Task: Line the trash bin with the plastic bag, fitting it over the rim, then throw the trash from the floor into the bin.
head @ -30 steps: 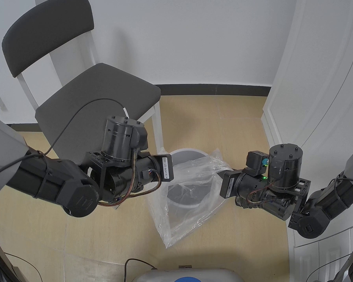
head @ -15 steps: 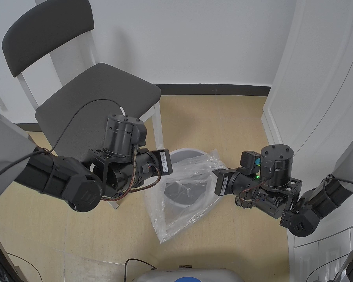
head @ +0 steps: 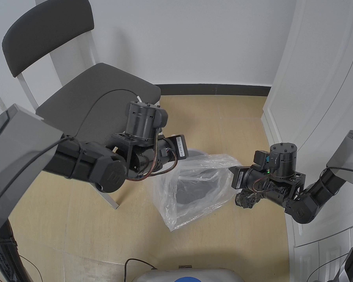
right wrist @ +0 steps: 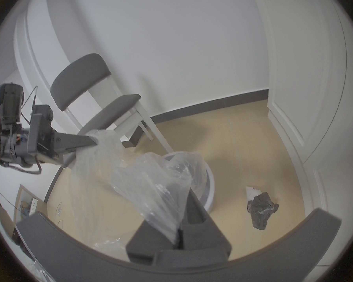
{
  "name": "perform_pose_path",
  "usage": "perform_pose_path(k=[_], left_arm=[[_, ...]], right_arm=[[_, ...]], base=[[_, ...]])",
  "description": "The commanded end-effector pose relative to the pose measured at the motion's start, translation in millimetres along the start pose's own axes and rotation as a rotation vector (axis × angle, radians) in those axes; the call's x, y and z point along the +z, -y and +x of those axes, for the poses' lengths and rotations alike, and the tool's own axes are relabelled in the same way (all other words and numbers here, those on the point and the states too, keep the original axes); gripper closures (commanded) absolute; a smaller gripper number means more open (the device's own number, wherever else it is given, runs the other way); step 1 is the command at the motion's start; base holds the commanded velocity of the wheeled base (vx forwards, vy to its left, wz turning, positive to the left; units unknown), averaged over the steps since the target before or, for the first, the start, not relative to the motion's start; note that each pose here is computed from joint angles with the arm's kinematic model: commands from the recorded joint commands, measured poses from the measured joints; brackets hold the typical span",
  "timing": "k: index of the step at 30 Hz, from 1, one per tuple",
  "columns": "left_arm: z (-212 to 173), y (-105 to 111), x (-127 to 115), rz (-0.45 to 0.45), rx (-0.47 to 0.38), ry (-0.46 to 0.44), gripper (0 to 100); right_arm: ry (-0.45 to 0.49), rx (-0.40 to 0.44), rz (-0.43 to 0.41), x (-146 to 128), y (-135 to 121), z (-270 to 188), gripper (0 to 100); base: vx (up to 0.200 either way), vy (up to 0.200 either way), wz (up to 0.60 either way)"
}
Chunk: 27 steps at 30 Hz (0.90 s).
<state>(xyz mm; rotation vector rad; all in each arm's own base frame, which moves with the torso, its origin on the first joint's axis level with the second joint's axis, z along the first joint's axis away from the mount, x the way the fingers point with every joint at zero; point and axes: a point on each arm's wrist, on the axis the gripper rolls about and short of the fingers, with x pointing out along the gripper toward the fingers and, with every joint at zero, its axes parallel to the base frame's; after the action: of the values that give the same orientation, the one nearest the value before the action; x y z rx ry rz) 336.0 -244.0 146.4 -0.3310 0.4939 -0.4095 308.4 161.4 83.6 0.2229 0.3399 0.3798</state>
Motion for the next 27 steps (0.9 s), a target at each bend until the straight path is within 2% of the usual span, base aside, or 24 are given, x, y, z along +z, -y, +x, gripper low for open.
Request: perform_pose_path(k=[1,5,8,15,17,24,27], left_arm=[[35.2,5.6,-12.8,0.013,-0.011,-0.049,100],[47.1,7.2,-13.1,0.002,-0.019,-0.039,100],[73.4,8.9,-18.5,-0.007,-0.030,-0.026,100],[88.8,27.0,-10.0,-0.002,-0.092,0.001,100],[95.3,30.9,-7.6,-0.009,-0.112,-0.010,100],[110.7,19.7,-20.9,-0.023,-0.088,-0.045,100],[117.9,15.1,-22.5,-0.069,-0.104,-0.057,100]], right_arm=[[-0.080,-0.055,0.015,-20.4,29.1,13.7,100],[-0.091,-0.061,0.012,-24.2,31.9,16.8,100],[-0.103,-0.078,0.010,-28.5,38.4,20.4,100],[-0.093,-0.116,-0.011,-24.0,54.1,19.6,100],[-0.092,-0.143,-0.040,-21.3,64.4,16.1,100],[-0.060,-0.165,-0.048,-9.9,71.9,10.0,100],[-0.049,-0.160,-0.046,-5.2,72.0,4.6,100]], base=[[0.000,0.000,0.00],[0.000,0.000,0.00],[0.000,0.000,0.00],[0.000,0.000,0.00],[0.000,0.000,0.00],[0.000,0.000,0.00],[0.000,0.000,0.00]])
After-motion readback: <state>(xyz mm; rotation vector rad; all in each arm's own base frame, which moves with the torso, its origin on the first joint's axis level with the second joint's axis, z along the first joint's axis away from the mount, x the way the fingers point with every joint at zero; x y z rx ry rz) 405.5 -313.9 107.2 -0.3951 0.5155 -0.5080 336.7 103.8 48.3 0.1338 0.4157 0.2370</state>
